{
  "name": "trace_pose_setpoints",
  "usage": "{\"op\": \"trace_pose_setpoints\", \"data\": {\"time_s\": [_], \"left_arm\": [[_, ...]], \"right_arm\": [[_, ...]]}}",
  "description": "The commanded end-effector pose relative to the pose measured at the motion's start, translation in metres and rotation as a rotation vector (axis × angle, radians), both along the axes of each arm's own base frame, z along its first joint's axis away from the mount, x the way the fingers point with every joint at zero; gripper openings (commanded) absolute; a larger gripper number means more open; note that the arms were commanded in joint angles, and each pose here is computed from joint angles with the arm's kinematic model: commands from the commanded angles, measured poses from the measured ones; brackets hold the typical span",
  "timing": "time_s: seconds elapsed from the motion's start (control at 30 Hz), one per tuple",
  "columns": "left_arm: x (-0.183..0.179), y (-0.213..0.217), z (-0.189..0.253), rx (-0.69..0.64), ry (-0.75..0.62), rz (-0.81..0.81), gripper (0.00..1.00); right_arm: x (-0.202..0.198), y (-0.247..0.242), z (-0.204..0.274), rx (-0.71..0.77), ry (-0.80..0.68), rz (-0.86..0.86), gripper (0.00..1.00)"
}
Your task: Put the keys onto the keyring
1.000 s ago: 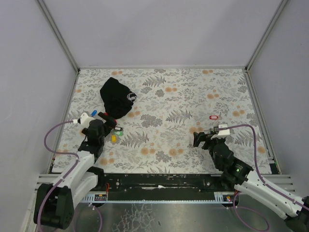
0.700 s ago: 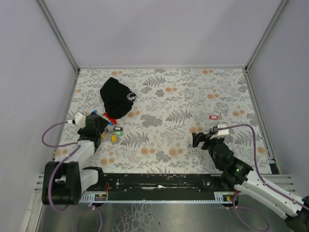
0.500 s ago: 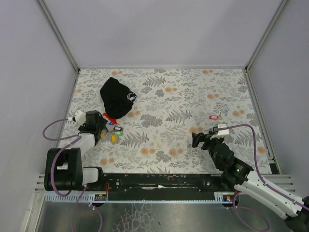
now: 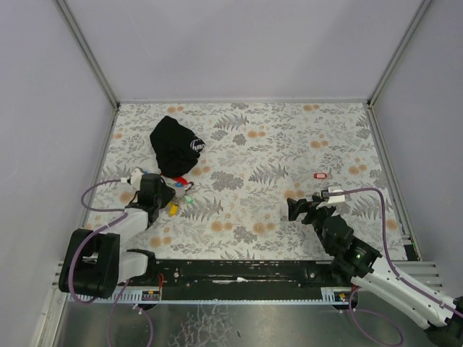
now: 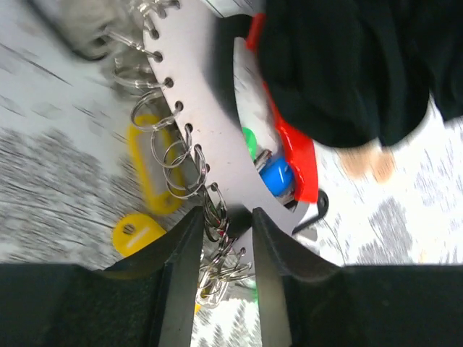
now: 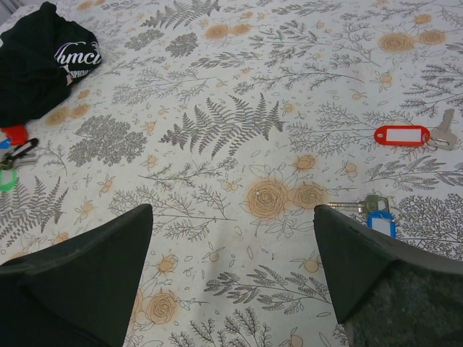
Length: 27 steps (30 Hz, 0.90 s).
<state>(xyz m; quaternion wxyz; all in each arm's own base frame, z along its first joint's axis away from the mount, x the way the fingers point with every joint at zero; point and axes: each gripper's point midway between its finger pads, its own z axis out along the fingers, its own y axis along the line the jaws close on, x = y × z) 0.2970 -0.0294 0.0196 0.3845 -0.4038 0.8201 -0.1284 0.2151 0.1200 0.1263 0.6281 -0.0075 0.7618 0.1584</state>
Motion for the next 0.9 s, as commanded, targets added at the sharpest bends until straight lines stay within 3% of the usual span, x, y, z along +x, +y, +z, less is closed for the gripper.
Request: {"op": "trace_pose_setpoints", "data": {"time_s": [0.0,0.23,0.5,0.73,0.87], "left_arm": [[-0.029,-0.051,-0.011,-0.045,0.057,-0.157,0.25],[-0.051,-0.147,-0.009,-0.079,0.033,-0.452,0.2],[-0.071,-0.278,0.009,0.029,-0.052,-0.817,0.3],[-0.065,-0.266,0.047,0.074,-0.165,-0.792,0.56],[-0.058,-0.24,0.058,0.071,-0.189,-0.756,0.64]], "right_arm": [[0.002,0.002,0.015,0.04,-0.028,0.002,0.99],[0.002,0.004,0.014,0.036,-0.024,0.007,0.99],[0.001,0.01,0.009,0.009,-0.003,0.04,0.99],[-0.003,0.031,0.003,-0.051,0.015,0.165,0.99],[-0.004,0.049,0.002,-0.104,0.033,0.259,0.99]]}}
